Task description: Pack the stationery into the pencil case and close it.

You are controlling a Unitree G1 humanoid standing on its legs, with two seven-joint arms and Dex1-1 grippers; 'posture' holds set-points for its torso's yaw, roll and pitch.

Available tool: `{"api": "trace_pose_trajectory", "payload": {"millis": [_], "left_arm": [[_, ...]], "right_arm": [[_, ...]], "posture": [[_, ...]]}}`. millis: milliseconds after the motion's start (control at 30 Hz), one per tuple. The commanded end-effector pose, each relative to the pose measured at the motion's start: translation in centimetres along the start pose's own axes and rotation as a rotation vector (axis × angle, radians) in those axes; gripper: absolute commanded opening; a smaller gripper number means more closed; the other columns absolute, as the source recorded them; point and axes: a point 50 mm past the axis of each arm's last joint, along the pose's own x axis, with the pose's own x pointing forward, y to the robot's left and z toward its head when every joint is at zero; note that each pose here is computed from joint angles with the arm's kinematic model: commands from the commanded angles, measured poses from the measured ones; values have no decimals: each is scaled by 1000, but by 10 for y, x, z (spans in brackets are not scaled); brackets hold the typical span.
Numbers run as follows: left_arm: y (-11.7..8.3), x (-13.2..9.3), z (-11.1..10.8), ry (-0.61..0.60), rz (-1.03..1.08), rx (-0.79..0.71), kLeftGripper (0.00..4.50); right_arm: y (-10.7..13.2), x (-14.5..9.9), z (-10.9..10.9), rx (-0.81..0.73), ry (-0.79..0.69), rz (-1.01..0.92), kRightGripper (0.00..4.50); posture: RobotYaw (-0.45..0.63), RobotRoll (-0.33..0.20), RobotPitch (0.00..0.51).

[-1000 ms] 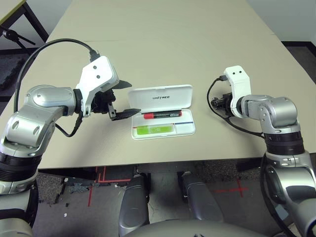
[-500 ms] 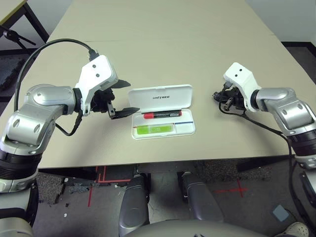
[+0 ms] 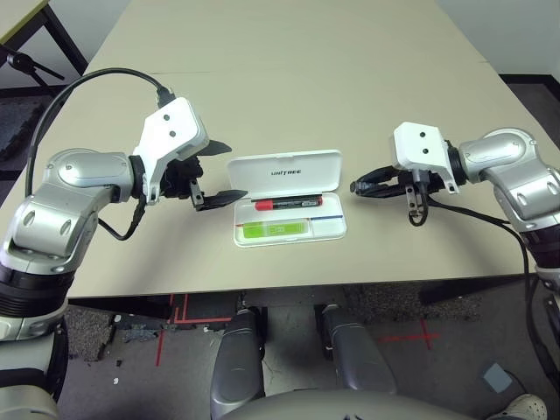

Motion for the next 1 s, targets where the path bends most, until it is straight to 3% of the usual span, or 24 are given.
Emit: {"api": "trace_pose_trajectory", "payload": {"millis": [33,367,833,1000], "left_arm": [[-1,2,-1,14,-10,4,4500],[-1,0,-2,24,3,2,4500],[-1,0,-4,34,9,0,4500],[0,-1,-5,42,18,-1,4500]], "right_arm": [[2,13,5,-48,4,62,340],[17,43,-2,-61,14,160,340],[20,54,-13,-60,47,153,340],[15,54,-12,-66,33,116,2075]], "posture": [[-100,0,160],[-78,0,163],[-75,0,158],[-68,0,151]]}}
